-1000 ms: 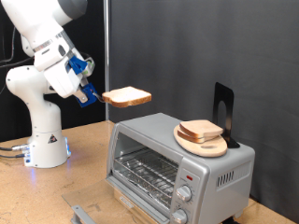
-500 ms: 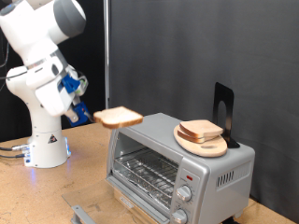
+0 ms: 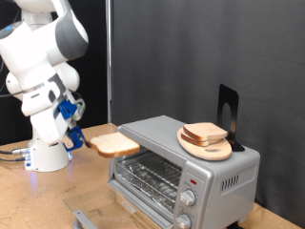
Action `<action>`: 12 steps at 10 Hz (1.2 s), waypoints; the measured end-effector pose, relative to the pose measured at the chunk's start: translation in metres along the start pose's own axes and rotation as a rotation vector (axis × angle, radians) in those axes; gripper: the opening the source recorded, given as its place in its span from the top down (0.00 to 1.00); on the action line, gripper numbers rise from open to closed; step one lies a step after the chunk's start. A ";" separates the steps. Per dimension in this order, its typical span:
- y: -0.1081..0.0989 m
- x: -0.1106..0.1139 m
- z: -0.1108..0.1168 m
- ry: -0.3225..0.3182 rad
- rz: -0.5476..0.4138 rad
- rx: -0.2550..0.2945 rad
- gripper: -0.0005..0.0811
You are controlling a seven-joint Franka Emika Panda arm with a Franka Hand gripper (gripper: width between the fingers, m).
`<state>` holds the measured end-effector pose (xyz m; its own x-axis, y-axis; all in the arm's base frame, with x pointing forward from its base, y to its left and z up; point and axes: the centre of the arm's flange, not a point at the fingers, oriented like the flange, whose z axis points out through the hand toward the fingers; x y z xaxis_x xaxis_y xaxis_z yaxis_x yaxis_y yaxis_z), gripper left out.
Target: Make a piece of toast with the oven
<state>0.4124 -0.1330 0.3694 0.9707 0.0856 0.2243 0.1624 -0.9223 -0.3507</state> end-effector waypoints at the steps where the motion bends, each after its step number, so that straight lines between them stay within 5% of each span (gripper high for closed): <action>1: 0.006 0.000 0.008 0.002 -0.005 -0.017 0.55; 6: 0.015 -0.002 0.046 -0.010 -0.025 -0.042 0.55; 12: 0.010 -0.001 0.053 -0.009 -0.026 -0.040 0.55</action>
<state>0.4223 -0.1222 0.3175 0.9678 0.1130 0.2248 0.1806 -0.9340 -0.3083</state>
